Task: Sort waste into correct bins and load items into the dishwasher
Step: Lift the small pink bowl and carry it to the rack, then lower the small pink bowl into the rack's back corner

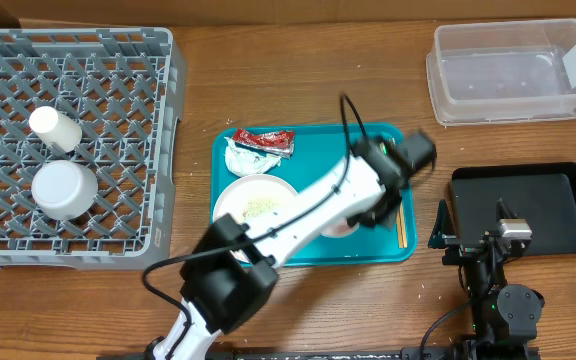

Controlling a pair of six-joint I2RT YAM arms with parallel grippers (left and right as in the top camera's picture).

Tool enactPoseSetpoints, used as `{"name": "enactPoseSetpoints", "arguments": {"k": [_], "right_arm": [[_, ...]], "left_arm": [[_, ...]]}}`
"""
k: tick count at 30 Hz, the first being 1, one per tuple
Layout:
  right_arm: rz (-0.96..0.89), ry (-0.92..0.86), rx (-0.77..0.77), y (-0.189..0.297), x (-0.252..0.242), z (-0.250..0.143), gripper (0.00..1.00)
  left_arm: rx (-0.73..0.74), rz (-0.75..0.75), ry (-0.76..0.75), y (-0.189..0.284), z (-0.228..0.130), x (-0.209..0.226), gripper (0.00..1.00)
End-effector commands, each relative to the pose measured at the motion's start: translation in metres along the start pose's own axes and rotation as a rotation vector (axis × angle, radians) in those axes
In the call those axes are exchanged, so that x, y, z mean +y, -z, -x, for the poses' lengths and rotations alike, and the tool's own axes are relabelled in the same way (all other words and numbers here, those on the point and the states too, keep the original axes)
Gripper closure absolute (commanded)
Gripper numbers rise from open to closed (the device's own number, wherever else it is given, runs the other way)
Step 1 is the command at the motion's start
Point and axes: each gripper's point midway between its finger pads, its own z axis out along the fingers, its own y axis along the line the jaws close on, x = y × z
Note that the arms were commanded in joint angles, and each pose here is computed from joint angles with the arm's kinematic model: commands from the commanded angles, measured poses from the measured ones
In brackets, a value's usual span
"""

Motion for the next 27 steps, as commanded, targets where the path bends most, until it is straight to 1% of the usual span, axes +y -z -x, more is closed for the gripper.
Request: {"name": "enactPoseSetpoints", "arguments": {"k": [1,3,5,8,10,14,18,20,22,25,27], "right_arm": [[-0.012,0.000,-0.005,0.000,-0.003,-0.001,0.00],[-0.012,0.000,-0.005,0.000,-0.003,-0.001,0.00],[-0.012,0.000,-0.005,0.000,-0.003,-0.001,0.00],[-0.012,0.000,-0.005,0.000,-0.003,-0.001,0.00],[-0.012,0.000,-0.005,0.000,-0.003,-0.001,0.00],[-0.013,0.000,-0.005,0.000,-0.003,-0.001,0.00],[-0.013,0.000,-0.005,0.000,-0.003,-0.001,0.00],[-0.012,0.000,-0.005,0.000,-0.003,-0.001,0.00],[-0.012,0.000,-0.005,0.000,-0.003,-0.001,0.00],[-0.012,0.000,-0.005,0.000,-0.003,-0.001,0.00],[-0.012,0.000,-0.005,0.000,-0.003,-0.001,0.00]], "left_arm": [[-0.140,-0.070,0.034,0.064,0.046,0.018,0.96],[-0.210,-0.086,0.061,0.097,0.065,0.040,0.96],[-0.293,-0.097,0.099,0.129,0.087,0.071,0.96],[-0.414,-0.098,0.202,0.167,0.114,0.130,0.96],[-0.486,-0.083,0.296,0.186,0.127,0.182,0.96],[-0.569,-0.068,0.484,0.201,0.138,0.280,0.96],[-0.610,-0.035,0.627,0.196,0.134,0.362,0.96],[-0.636,-0.072,0.594,0.191,0.139,0.382,0.96],[-0.683,-0.138,0.473,0.189,0.148,0.390,0.96],[-0.779,-0.263,0.283,0.191,0.161,0.391,0.96],[-0.842,-0.334,0.214,0.197,0.166,0.394,0.96]]}}
